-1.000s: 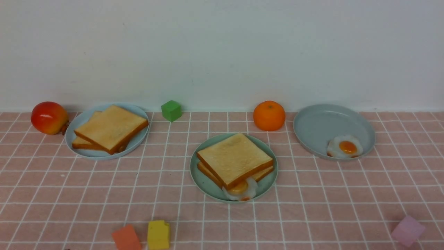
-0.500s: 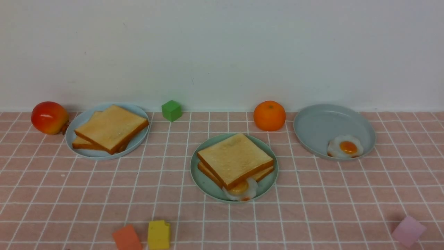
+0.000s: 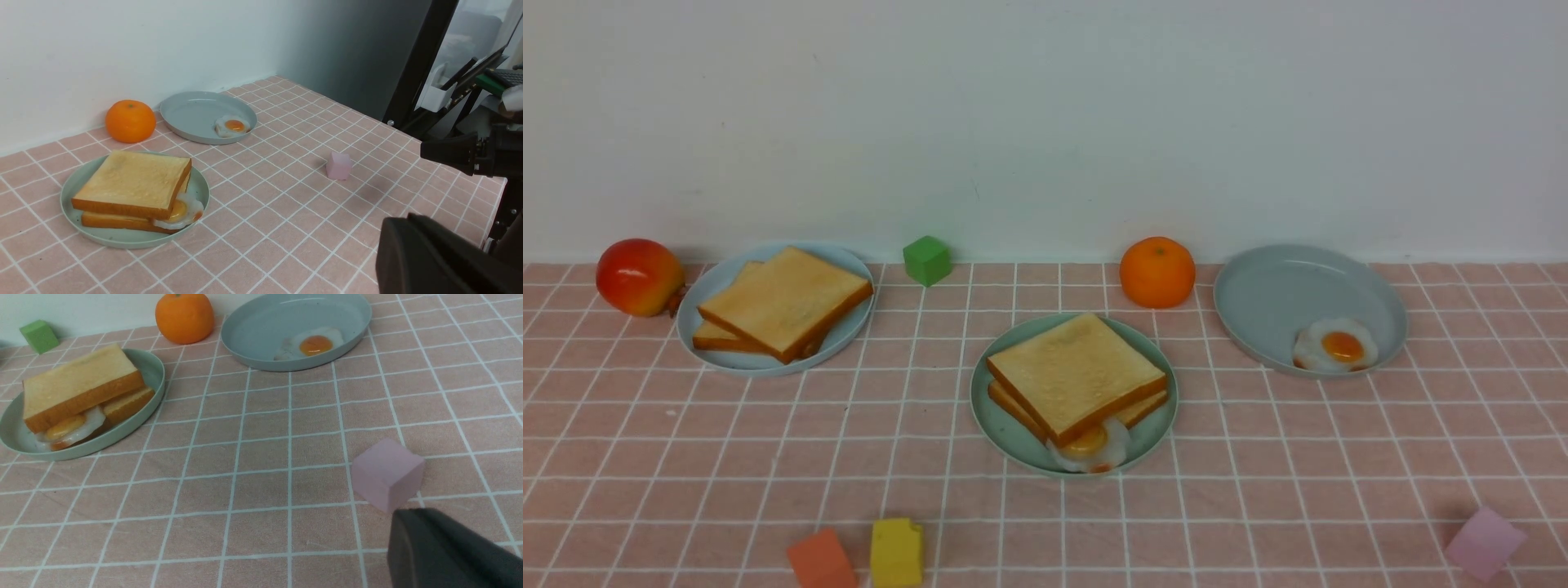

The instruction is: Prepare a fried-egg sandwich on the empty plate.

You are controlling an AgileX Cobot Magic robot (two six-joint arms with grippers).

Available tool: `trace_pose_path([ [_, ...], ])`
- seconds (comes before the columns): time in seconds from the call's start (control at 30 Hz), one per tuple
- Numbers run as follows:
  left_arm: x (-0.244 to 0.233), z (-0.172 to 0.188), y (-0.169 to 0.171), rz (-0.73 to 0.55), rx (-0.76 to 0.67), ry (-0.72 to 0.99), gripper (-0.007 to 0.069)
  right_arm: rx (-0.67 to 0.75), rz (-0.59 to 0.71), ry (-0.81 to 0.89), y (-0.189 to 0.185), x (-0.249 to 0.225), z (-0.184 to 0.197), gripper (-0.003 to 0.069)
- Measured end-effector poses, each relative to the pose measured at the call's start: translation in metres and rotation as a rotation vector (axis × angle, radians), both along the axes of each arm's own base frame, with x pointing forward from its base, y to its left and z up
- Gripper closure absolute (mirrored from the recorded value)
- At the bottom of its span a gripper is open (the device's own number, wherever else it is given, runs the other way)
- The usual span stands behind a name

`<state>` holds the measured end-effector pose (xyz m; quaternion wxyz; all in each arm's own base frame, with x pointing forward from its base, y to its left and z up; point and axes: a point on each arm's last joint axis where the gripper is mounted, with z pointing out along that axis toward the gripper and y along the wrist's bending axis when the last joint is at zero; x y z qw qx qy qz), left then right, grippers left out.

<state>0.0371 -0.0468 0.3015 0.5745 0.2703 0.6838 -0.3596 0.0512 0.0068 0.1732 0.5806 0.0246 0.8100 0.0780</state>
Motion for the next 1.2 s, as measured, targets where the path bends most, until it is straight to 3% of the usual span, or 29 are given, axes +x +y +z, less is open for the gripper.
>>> trace_pose_path([
  [0.5, 0.002, -0.001, 0.002, 0.035, 0.004, -0.056, 0.0619, 0.008, -0.003, 0.000, 0.000, 0.000, 0.000, 0.0651],
  [0.6, 0.005, -0.009, 0.006, 0.143, -0.051, -0.116, 0.0619, 0.009, -0.003, 0.000, 0.000, 0.000, 0.000, 0.0648],
  [0.77, 0.011, -0.037, 0.022, 0.464, -0.164, -0.171, 0.0622, 0.009, -0.003, 0.000, 0.000, 0.000, 0.000, 0.0645],
  [0.93, 0.017, -0.087, 0.037, 0.758, -0.116, -0.108, 0.0638, 0.011, -0.004, 0.000, 0.000, 0.000, 0.000, 0.0640],
  [1.07, 0.019, -0.113, 0.041, 0.848, -0.036, 0.064, 0.0638, 0.011, -0.004, 0.000, 0.000, 0.000, 0.000, 0.0635],
  [1.2, 0.015, -0.131, 0.041, 0.849, 0.047, 0.233, 0.0638, 0.011, -0.004, 0.000, 0.000, 0.000, 0.000, 0.0631],
])
